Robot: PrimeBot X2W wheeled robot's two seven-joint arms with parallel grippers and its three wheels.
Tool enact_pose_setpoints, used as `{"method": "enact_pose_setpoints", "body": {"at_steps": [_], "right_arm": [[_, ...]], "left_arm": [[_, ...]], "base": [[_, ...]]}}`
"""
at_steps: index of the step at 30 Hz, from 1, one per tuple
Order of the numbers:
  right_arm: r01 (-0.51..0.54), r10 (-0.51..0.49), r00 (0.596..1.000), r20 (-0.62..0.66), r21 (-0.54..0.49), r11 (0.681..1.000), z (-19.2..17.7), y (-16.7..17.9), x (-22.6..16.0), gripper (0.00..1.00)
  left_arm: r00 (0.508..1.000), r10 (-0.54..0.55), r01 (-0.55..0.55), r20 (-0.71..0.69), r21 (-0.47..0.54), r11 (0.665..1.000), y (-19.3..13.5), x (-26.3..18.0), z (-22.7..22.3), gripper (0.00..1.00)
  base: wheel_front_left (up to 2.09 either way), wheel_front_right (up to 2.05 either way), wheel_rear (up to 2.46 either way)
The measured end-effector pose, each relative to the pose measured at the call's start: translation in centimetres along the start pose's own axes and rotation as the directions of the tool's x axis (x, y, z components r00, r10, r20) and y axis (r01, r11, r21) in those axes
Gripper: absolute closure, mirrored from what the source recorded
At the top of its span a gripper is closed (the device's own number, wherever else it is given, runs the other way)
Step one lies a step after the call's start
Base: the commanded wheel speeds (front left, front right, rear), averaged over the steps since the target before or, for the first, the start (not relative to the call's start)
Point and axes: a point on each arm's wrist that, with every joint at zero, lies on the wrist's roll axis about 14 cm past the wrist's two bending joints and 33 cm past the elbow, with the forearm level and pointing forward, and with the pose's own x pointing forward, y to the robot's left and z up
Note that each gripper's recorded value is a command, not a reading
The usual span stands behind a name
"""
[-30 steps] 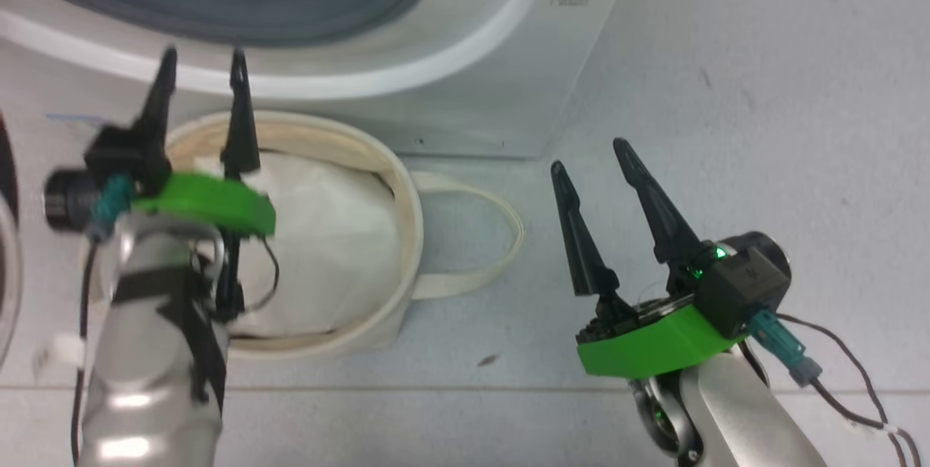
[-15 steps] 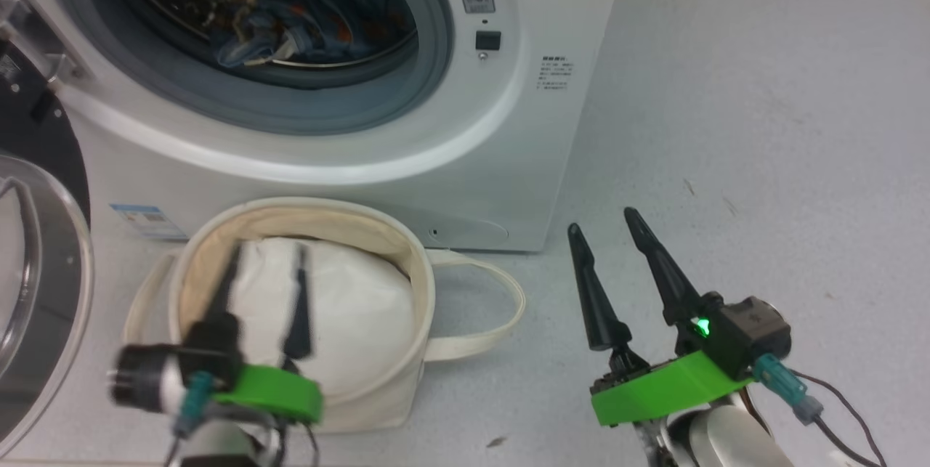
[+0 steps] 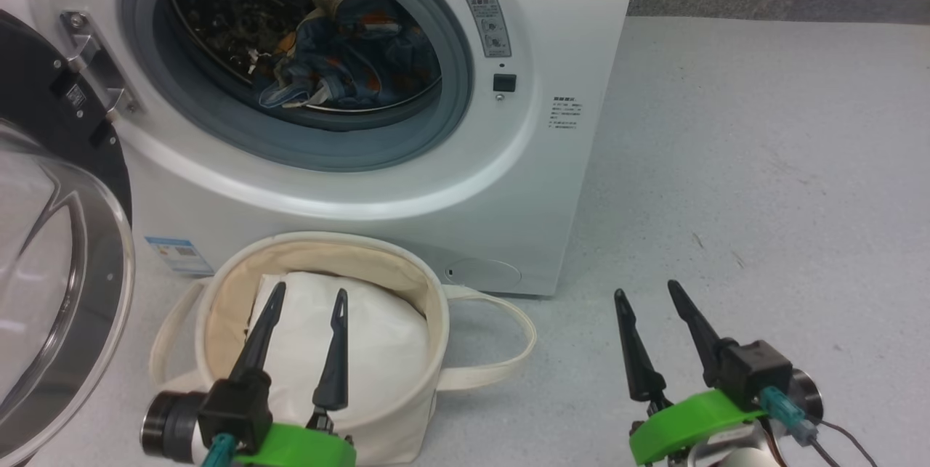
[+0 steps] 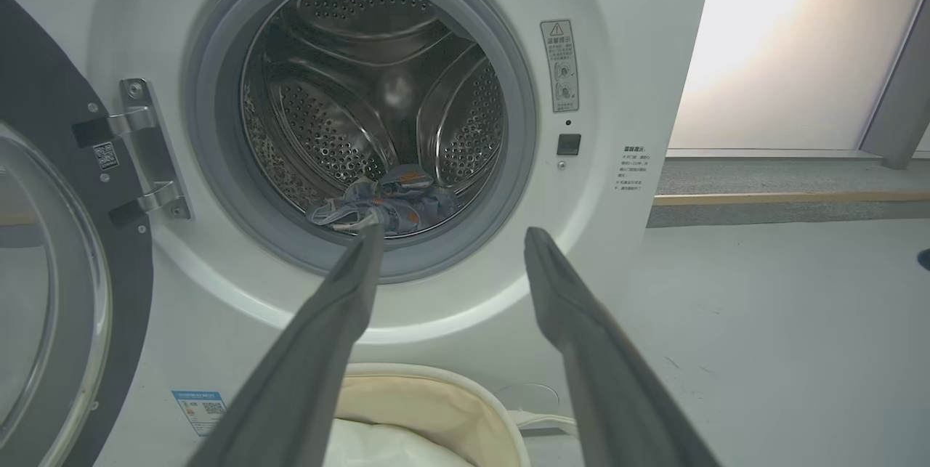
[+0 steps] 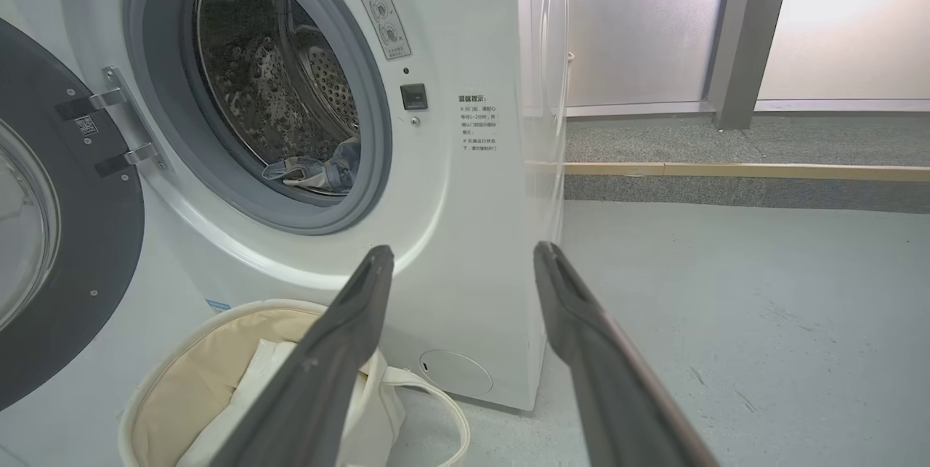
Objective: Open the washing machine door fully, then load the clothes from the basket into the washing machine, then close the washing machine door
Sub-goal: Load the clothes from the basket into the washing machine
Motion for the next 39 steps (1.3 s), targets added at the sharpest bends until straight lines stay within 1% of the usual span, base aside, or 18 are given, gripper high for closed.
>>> {"method": "enact_pose_setpoints", "body": {"at_steps": [8, 13, 17, 22, 25, 28, 35, 39], "right_arm": [[0.04, -0.04, 0.999, -0.013, 0.006, 0.999, -0.4, -1.2, -0.1, 0.0], [0.1, -0.1, 0.995, -0.004, 0.007, 0.995, -0.2, -3.2, -0.2, 0.0], [0.098, -0.098, 0.995, -0.012, 0.004, 0.995, -0.6, -3.3, 0.2, 0.0], [0.088, -0.088, 0.994, -0.058, -0.003, 0.996, -2.3, -3.5, 1.1, 0.0], [0.071, -0.073, 0.995, -0.069, -0.023, 0.997, -3.0, -3.7, 2.5, 0.0], [0.061, -0.063, 0.995, -0.072, -0.031, 0.998, -3.5, -4.0, 4.0, 0.0], [0.069, -0.071, 0.991, -0.113, -0.018, 0.997, -6.3, -5.5, 6.3, 0.0], [0.08, -0.08, 0.985, -0.154, -0.007, 0.997, -8.5, -6.4, 6.9, 0.0]], "left_arm": [[1.0, 0.008, -0.008, -0.025, 0.003, 1.0, 0.1, 0.2, -0.9, 0.0], [0.996, 0.01, -0.009, -0.086, 0.003, 1.0, 0.4, 0.3, -2.9, 0.0], [0.991, -0.018, 0.021, -0.13, 0.022, 1.0, 0.3, 1.5, -4.6, 0.0], [0.991, -0.051, 0.057, -0.12, 0.045, 0.997, 0.1, 6.0, -4.9, 0.0], [0.99, -0.072, 0.081, -0.122, 0.072, 0.994, 0.2, 9.1, -5.5, 0.0], [0.989, -0.078, 0.088, -0.127, 0.073, 0.993, 0.3, 12.7, -6.2, 0.0], [0.986, -0.068, 0.099, -0.151, 0.21, 0.973, 2.2, 20.9, -8.5, 0.0], [0.982, -0.047, 0.091, -0.181, 0.24, 0.967, 2.4, 24.7, -10.5, 0.0]], "base": [[0.0, 0.0, 0.0], [0.0, 0.0, 0.0], [0.0, 0.0, 0.0], [0.0, 0.0, 0.0], [0.0, 0.0, 0.0], [0.0, 0.0, 0.0], [0.0, 0.0, 0.0], [0.0, 0.0, 0.0]]}}
